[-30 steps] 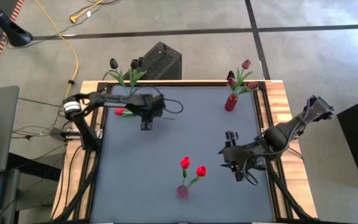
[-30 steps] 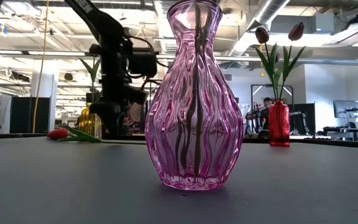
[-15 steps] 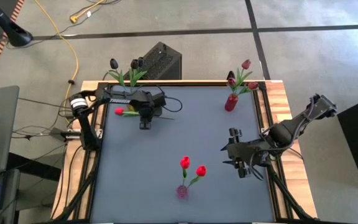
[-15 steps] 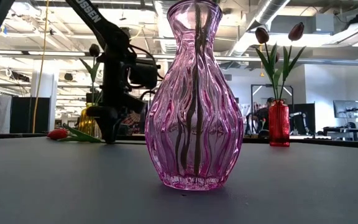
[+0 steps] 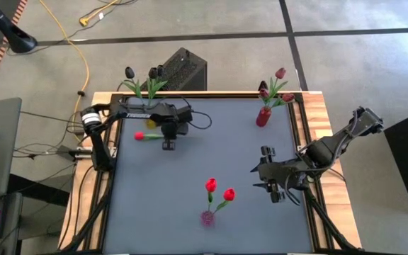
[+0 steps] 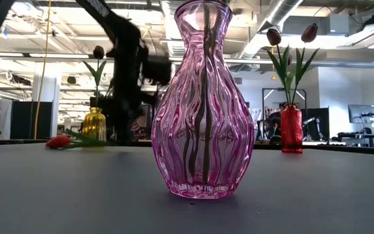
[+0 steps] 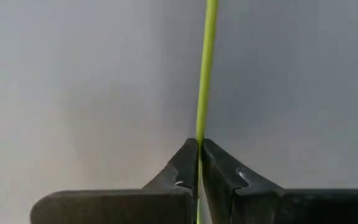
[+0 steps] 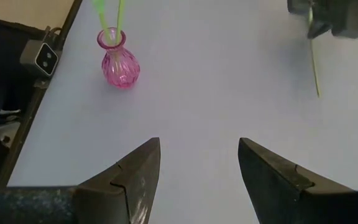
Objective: Sort flowers into vase by color
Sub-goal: Put the red flower into the violet vase
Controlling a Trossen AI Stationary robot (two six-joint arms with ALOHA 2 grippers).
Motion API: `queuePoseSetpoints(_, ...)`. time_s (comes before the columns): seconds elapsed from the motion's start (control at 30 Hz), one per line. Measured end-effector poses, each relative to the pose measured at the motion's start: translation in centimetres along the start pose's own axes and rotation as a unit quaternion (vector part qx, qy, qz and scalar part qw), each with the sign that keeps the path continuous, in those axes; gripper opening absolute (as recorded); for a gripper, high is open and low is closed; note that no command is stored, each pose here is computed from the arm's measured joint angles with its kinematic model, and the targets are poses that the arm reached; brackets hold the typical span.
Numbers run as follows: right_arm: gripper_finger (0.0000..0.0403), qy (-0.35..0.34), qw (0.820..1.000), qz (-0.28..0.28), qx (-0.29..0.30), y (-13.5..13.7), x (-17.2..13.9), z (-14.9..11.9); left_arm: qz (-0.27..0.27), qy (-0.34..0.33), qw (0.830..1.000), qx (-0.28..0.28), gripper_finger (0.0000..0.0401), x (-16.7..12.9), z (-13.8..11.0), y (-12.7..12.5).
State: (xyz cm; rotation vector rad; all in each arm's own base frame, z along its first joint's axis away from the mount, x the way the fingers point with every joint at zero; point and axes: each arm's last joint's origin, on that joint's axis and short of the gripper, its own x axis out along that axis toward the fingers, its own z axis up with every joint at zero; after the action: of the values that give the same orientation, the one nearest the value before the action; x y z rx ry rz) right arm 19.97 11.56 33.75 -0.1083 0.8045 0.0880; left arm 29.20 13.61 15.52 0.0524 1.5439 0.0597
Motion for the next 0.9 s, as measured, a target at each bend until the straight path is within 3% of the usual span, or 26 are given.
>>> queuePoseSetpoints(0.27, 0.0244, 0.003, 1.000, -0.001, 0.006, 0.0, 0.0, -0.1, -0.093, -0.158, 0.983, 0.012, 0.0000, -6.9, 0.7, -2.1)
queuePoseSetpoints(0.43, 0.0244, 0.040, 0.998, -0.038, -0.019, -0.7, 0.1, -0.8, -0.114, -0.299, 0.947, -0.004, 0.0000, -11.7, 0.0, -2.9)
queuePoseSetpoints(0.57, 0.0244, 0.077, 0.989, -0.113, -0.059, -2.4, 0.2, -1.3, -0.111, -0.390, 0.911, -0.076, 0.0000, -15.0, -0.2, -2.8)
queuePoseSetpoints(0.73, 0.0244, 0.135, 0.956, -0.158, -0.207, -4.6, 0.8, -1.3, -0.141, -0.418, 0.871, -0.216, 0.0000, -16.3, -0.3, -2.6)
queuePoseSetpoints(0.9, 0.0244, 0.189, 0.901, -0.165, -0.354, -6.5, 2.4, -0.8, -0.190, -0.403, 0.855, -0.265, 0.0000, -16.0, 0.0, -2.7)
